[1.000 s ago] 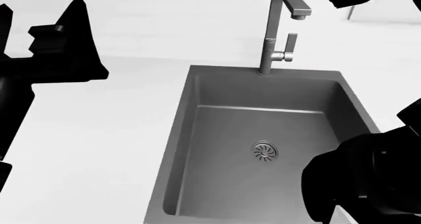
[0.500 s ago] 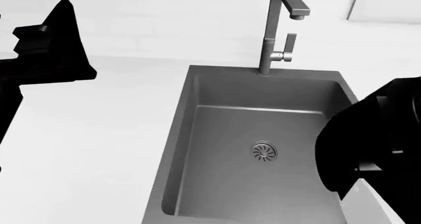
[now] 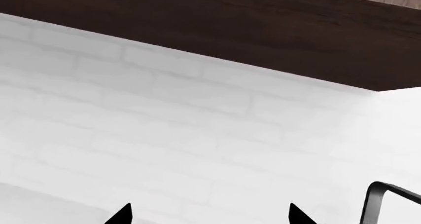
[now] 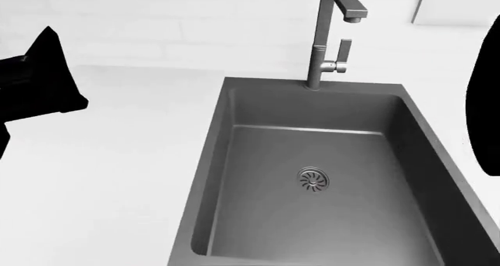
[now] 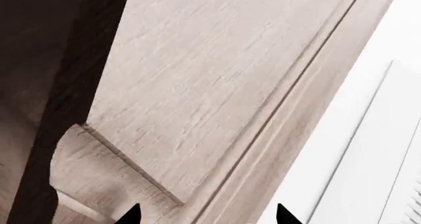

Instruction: Pick and place the shaker into the drawer. Then close the cabinet.

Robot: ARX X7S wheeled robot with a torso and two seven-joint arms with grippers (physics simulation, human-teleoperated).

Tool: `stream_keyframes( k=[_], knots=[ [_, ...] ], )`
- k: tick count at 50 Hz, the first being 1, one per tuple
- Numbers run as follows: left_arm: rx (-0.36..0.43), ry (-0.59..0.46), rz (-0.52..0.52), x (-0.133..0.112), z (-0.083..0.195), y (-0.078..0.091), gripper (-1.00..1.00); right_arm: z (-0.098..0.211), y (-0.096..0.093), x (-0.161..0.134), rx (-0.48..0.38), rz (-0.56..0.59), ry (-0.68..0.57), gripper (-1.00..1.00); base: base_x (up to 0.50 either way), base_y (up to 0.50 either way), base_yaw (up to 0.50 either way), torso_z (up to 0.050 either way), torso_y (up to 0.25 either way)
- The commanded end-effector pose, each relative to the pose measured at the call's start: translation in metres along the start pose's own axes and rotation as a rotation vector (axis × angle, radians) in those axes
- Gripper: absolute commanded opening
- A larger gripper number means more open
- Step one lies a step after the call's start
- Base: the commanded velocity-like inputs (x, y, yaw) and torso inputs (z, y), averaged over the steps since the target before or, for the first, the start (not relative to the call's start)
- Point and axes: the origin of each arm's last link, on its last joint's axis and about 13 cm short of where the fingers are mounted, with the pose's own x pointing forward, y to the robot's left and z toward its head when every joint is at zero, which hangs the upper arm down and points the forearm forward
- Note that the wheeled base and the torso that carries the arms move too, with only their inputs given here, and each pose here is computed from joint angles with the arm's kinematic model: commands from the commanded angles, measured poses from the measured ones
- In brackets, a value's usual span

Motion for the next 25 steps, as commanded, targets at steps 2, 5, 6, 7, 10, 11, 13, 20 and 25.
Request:
stream_keyframes(
  k=[2, 5, 6, 7, 10, 11, 13, 20, 25],
  knots=[
    [-0.03, 0.016, 0.023, -0.007, -0.008, 0.007, 1.0, 0.025, 0.02, 0.096, -0.189, 0.149, -0.032, 1.0, 0.0, 0.0, 0.0, 0.006, 0.0],
    [-0.036, 0.024, 0.029, -0.011, -0.01, 0.007, 1.0, 0.012, 0.024, 0.107, -0.195, 0.144, -0.015, 1.0, 0.0, 0.0, 0.0, 0.003, 0.0],
    [-0.037, 0.026, 0.03, -0.013, -0.01, 0.008, 1.0, 0.008, 0.024, 0.109, -0.199, 0.141, -0.006, 1.0, 0.0, 0.0, 0.0, 0.0, 0.0],
    [-0.039, 0.027, 0.031, -0.014, -0.011, 0.008, 1.0, 0.003, 0.026, 0.112, -0.198, 0.143, 0.007, 1.0, 0.0, 0.0, 0.0, 0.0, 0.0],
    [-0.041, 0.031, 0.031, -0.017, -0.01, 0.008, 1.0, -0.01, 0.027, 0.117, -0.201, 0.133, 0.045, 1.0, 0.0, 0.0, 0.0, 0.0, 0.0],
    [-0.041, 0.032, 0.03, -0.017, -0.01, 0.008, 1.0, -0.013, 0.027, 0.118, -0.202, 0.13, 0.058, 1.0, 0.0, 0.0, 0.0, 0.0, 0.0],
    [-0.043, 0.033, 0.028, -0.018, -0.01, 0.008, 1.0, -0.019, 0.027, 0.12, -0.2, 0.125, 0.08, 1.0, 0.0, 0.0, 0.0, 0.0, 0.0],
    [-0.039, 0.036, 0.022, -0.019, -0.009, 0.006, 1.0, -0.033, 0.028, 0.123, -0.186, 0.111, 0.132, 1.0, 0.0, 0.0, 0.0, 0.003, 0.0],
    [-0.031, 0.037, 0.023, -0.022, -0.007, 0.006, 1.0, -0.056, 0.024, 0.124, -0.184, 0.075, 0.241, 1.0, 0.02, 0.01, 0.01, 0.005, 0.0]
  ],
)
